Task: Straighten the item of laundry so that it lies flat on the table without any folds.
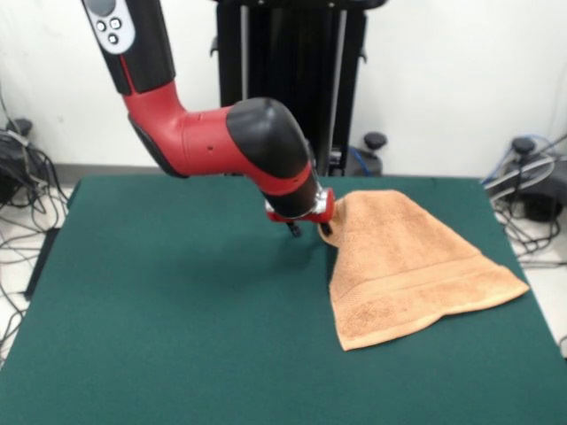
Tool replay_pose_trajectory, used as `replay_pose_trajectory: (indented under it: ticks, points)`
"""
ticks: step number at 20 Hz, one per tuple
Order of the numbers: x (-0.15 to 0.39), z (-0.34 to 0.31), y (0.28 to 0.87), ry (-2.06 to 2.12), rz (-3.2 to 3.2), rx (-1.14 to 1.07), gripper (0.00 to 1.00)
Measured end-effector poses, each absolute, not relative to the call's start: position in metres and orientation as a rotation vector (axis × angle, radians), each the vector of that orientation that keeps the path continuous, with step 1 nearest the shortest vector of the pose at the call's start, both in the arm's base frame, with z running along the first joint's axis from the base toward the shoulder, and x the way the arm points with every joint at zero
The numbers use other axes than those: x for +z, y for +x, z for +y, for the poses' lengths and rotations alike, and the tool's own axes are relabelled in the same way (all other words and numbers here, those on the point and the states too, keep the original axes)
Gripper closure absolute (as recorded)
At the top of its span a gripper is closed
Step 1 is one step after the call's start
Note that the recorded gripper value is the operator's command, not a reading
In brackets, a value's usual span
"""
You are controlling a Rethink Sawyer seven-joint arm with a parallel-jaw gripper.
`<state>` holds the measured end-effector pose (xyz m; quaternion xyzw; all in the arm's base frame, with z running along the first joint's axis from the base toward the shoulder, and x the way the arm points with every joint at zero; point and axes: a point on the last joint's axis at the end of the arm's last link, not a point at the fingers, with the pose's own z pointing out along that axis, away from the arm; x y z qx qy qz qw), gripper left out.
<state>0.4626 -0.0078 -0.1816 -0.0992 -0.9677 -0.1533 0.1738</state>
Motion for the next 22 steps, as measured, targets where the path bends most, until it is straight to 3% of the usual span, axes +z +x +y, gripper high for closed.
replay_pose_trajectory:
  ticks: [22]
  points:
    - [-0.1827, -0.0129, 0.4621, -0.356, -2.724, -0.507, 0.00]
